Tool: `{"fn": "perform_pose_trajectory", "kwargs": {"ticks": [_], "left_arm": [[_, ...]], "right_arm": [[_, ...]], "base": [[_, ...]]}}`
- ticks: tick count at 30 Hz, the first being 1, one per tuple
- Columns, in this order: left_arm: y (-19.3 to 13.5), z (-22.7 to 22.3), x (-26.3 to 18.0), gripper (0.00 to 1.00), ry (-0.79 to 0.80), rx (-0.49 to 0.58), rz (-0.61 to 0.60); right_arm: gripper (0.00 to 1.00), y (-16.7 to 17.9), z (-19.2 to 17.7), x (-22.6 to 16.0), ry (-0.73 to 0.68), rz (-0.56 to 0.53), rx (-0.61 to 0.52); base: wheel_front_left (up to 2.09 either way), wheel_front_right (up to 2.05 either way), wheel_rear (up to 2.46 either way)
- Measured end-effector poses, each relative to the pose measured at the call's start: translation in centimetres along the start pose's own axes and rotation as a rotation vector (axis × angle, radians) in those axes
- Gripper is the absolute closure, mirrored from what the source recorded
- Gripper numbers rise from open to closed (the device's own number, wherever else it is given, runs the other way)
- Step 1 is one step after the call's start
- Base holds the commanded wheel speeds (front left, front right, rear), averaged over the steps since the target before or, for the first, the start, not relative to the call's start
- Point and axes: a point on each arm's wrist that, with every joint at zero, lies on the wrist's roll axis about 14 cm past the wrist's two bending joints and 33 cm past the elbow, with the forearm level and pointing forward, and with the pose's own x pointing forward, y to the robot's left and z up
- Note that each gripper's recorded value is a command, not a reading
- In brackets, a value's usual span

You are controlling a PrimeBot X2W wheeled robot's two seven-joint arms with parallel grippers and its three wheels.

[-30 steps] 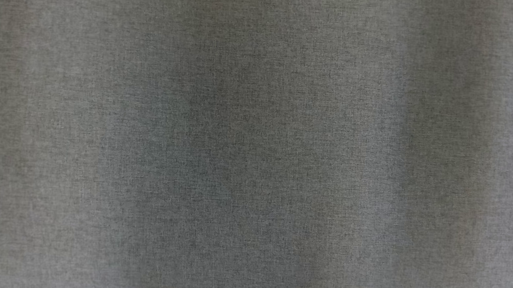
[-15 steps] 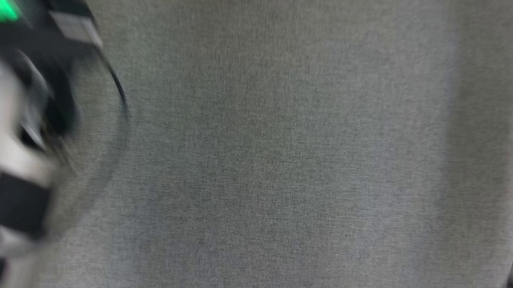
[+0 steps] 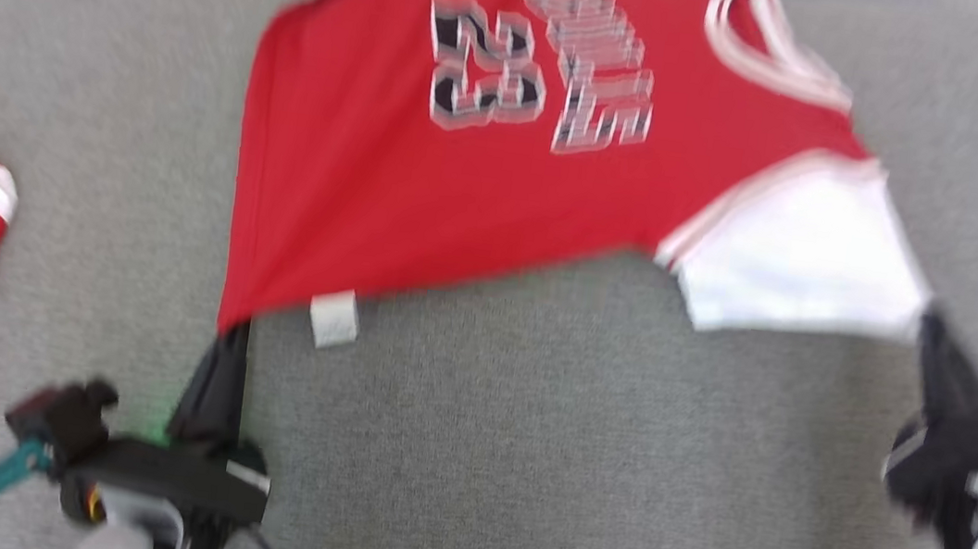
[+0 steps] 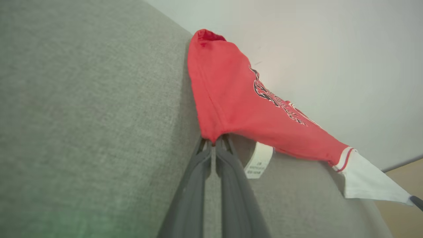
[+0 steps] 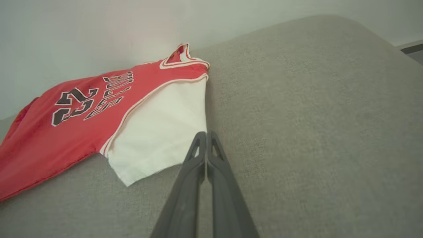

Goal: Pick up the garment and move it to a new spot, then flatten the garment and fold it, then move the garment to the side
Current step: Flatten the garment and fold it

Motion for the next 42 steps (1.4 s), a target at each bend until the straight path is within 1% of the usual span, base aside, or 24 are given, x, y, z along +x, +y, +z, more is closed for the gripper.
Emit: {"fn": "perform_pose_trajectory", "kwargs": {"ticks": [3, 7, 12, 15, 17, 19, 21, 25, 28, 31, 34, 35, 36, 40, 42], "left_arm": [[0.5, -0.3, -1.9, 1.00, 0.007, -0.043, 0.034], [0.9, -0.4, -4.1, 1.00, 0.016, -0.043, 0.068], [0.4, 0.2, -5.8, 1.00, -0.001, -0.042, 0.079], [0.3, -0.1, -6.6, 1.00, 0.027, -0.021, 0.082], [0.4, -0.4, -7.2, 1.00, 0.054, 0.012, 0.080], [0.7, -1.0, -7.9, 1.00, 0.089, 0.032, 0.093], [1.1, -1.3, -8.5, 1.00, 0.112, 0.047, 0.111], [0.4, -0.8, -9.0, 1.00, 0.090, 0.011, 0.096], [-0.9, 0.5, -8.4, 1.00, 0.042, -0.017, 0.056], [-3.2, 2.9, -6.7, 1.00, -0.026, -0.017, -0.014], [-6.1, 6.2, -4.9, 1.00, -0.113, -0.038, -0.087], [-7.0, 7.5, -4.2, 1.00, -0.135, -0.022, -0.113], [-7.9, 8.8, -3.4, 1.00, -0.157, 0.009, -0.138], [-12.0, 14.8, 0.2, 1.00, -0.245, 0.187, -0.239], [-14.0, 18.1, 1.8, 1.00, -0.290, 0.252, -0.277]], "right_arm": [[1.00, -0.3, -1.6, -2.8, 0.073, -0.008, 0.007], [1.00, -1.1, -3.5, -6.4, 0.161, -0.027, 0.012], [1.00, -2.1, -5.8, -10.0, 0.264, -0.052, 0.019], [1.00, -1.5, -7.2, -12.0, 0.328, -0.018, 0.053], [1.00, -1.3, -7.9, -13.3, 0.361, -0.008, 0.068], [1.00, -1.8, -8.3, -14.5, 0.379, -0.017, 0.081], [1.00, -2.8, -8.0, -15.2, 0.361, -0.047, 0.092], [1.00, -3.4, -5.7, -14.6, 0.239, -0.058, 0.115], [1.00, -2.8, -2.5, -12.7, 0.096, -0.021, 0.145], [1.00, -1.4, 0.5, -10.8, -0.017, 0.015, 0.128], [1.00, 0.8, 4.8, -9.2, -0.158, 0.094, 0.144], [1.00, 1.7, 6.3, -8.7, -0.197, 0.119, 0.139], [1.00, 2.7, 7.9, -8.1, -0.239, 0.135, 0.104], [1.00, 8.6, 14.8, -6.2, -0.396, 0.270, 0.019], [1.00, 10.9, 18.0, -5.5, -0.461, 0.312, -0.025]], "base": [[0.00, 0.00, 0.00], [0.00, 0.00, 0.00], [0.00, 0.00, 0.00], [0.00, 0.00, 0.00], [0.00, 0.00, 0.00], [0.00, 0.00, 0.00], [0.00, 0.00, 0.00], [0.00, 0.00, 0.00], [0.00, 0.00, 0.00], [0.00, 0.00, 0.00], [0.00, 0.00, 0.00], [0.00, 0.00, 0.00], [0.00, 0.00, 0.00], [0.00, 0.00, 0.00], [0.00, 0.00, 0.00]]}}
